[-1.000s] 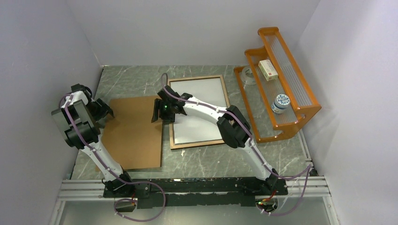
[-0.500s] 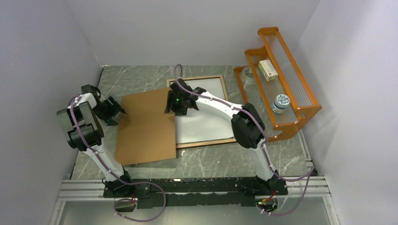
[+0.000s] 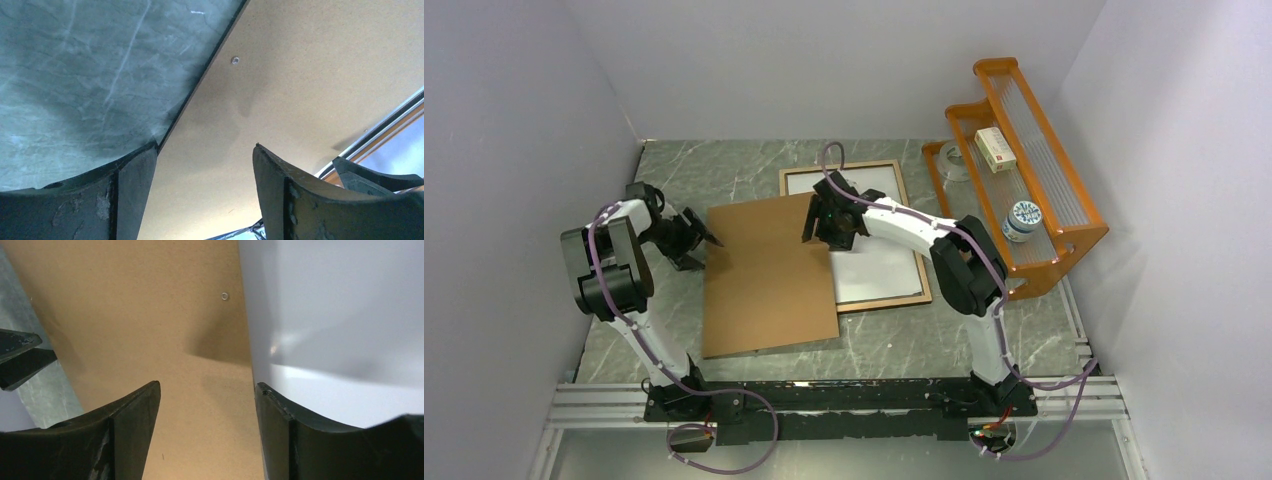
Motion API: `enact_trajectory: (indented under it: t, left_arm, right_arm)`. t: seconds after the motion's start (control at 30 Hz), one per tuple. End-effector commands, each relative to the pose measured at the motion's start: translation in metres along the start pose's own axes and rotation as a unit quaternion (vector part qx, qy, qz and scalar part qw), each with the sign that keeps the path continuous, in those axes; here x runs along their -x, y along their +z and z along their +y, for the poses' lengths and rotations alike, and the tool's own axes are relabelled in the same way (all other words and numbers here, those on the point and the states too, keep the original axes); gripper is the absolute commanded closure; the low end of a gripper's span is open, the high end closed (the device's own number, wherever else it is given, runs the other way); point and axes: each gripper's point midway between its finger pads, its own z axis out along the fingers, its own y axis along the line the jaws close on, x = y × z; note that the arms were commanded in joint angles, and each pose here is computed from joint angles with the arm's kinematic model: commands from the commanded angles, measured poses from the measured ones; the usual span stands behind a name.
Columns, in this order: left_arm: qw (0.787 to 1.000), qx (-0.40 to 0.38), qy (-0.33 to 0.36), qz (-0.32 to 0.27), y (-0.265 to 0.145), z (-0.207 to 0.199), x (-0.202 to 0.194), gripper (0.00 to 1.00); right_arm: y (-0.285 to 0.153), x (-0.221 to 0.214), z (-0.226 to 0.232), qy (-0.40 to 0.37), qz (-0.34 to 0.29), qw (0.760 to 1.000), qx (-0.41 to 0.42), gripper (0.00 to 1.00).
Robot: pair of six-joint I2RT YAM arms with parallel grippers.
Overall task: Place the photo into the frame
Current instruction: Place the photo frame item at the center of the board, then turn over the photo frame item at the center of the board.
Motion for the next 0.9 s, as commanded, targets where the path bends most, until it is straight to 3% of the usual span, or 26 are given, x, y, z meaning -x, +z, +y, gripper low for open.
enact_trajectory:
  t: [0.0, 0.13, 0.33, 0.7, 0.87]
  left_arm:
    - [0.998, 0.026, -0.016, 0.053, 0.011, 0.012, -0.033, 0.22]
    - [0.998, 0.035, -0.014, 0.048, 0.009, 0.014, -0.031, 0.20]
    - [0.998, 0.037, -0.014, 0.049, 0.010, 0.015, -0.032, 0.19]
    - [0.998, 0.018, -0.017, 0.063, 0.012, 0.010, -0.035, 0.18]
    - [0.998, 0.009, -0.018, 0.066, 0.012, 0.007, -0.036, 0.18]
  right_arm:
    - [-0.021, 0.021, 0.005, -0.006, -0.051, 0.999, -0.010, 0.23]
    - [-0.020, 0.020, -0.008, -0.009, -0.055, 0.998, -0.032, 0.17]
    - [-0.016, 0.012, -0.010, -0.015, -0.034, 0.999, -0.024, 0.15]
    - [-0.025, -0.004, 0.033, -0.030, 0.027, 0.994, 0.105, 0.18]
    - [-0.055, -0.007, 0.072, -0.056, 0.034, 0.973, 0.221, 0.23]
